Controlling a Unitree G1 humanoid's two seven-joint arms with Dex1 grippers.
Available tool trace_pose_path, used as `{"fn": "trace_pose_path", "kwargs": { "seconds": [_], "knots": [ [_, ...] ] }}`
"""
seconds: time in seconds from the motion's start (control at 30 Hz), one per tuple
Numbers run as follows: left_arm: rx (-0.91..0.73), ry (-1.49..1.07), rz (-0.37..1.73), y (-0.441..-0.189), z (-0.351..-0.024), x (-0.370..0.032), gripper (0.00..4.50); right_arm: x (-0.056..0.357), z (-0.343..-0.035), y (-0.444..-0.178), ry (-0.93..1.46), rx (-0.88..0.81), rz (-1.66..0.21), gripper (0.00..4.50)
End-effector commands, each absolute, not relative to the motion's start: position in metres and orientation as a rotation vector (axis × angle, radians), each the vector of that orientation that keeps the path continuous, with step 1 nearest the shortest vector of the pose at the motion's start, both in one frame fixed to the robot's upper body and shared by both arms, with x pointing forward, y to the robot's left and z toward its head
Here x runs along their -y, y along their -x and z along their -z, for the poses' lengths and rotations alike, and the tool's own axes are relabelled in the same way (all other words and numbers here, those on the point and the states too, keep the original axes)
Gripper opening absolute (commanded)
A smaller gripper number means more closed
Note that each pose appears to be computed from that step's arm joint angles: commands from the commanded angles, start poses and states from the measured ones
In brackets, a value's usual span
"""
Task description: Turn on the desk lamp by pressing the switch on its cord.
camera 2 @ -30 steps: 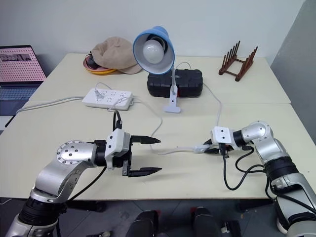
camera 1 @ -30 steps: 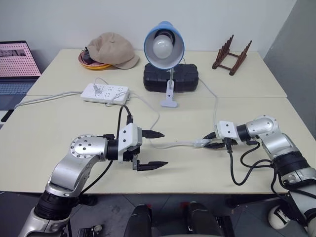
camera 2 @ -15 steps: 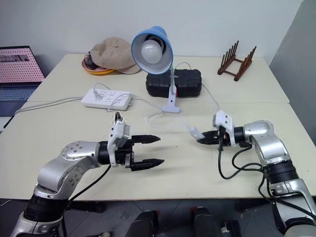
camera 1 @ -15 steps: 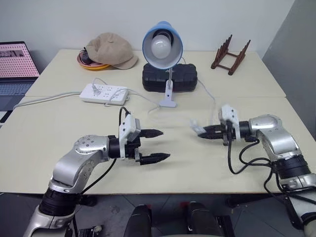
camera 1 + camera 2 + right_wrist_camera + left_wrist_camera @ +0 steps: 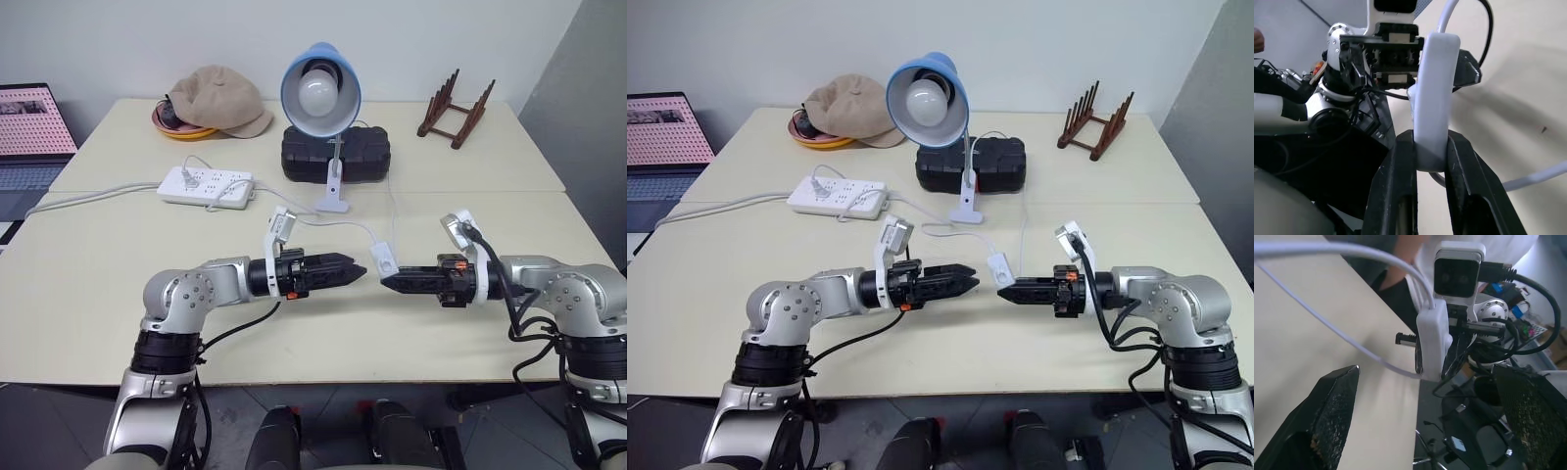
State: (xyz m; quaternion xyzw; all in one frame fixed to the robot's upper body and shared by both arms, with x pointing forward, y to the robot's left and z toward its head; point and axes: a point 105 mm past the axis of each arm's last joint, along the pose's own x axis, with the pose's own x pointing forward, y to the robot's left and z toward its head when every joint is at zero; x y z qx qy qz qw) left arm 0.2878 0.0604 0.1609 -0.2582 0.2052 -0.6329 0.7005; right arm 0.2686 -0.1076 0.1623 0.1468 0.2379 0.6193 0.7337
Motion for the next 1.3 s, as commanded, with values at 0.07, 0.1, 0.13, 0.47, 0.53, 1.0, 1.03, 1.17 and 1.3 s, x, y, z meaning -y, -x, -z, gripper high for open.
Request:
{"fn": "trace_pose_path", "kwargs": {
  "seconds": [0.07, 0.1, 0.13, 0.47, 0.53, 1.0, 1.03, 1.17, 1.3],
  "knots": [
    [-0.456, 0.572, 1.495, -0.285, -0.170, -0.051, 4.50, 0.100, -0.172, -0.256, -0.295, -0.501, -1.437, 0.40],
    [-0.459, 0.564, 1.503, -0.284, -0.170, -0.050, 4.50, 0.099, -0.172, -0.256, -0.291, -0.501, -1.437, 0.40],
    [-0.459, 0.551, 1.505, -0.284, -0.168, -0.049, 4.50, 0.099, -0.172, -0.256, -0.289, -0.500, -1.434, 0.40],
    [-0.443, 0.570, 1.515, -0.287, -0.170, -0.044, 4.50, 0.098, -0.174, -0.254, -0.280, -0.506, -1.446, 0.40],
    [-0.439, 0.578, 1.517, -0.287, -0.171, -0.044, 4.32, 0.098, -0.174, -0.254, -0.276, -0.508, -1.446, 0.40],
    [-0.432, 0.598, 1.532, -0.285, -0.173, -0.043, 1.70, 0.099, -0.175, -0.255, -0.269, -0.516, -1.447, 0.40],
    [-0.432, 0.594, 1.534, -0.285, -0.173, -0.043, 1.50, 0.099, -0.175, -0.255, -0.269, -0.515, -1.446, 0.40],
    [-0.432, 0.600, 1.534, -0.286, -0.173, -0.043, 0.65, 0.098, -0.175, -0.255, -0.265, -0.517, -1.447, 0.40],
    [-0.433, 0.603, 1.538, -0.285, -0.174, -0.043, 0.46, 0.097, -0.176, -0.255, -0.270, -0.514, -1.449, 0.40]
  ]
}}
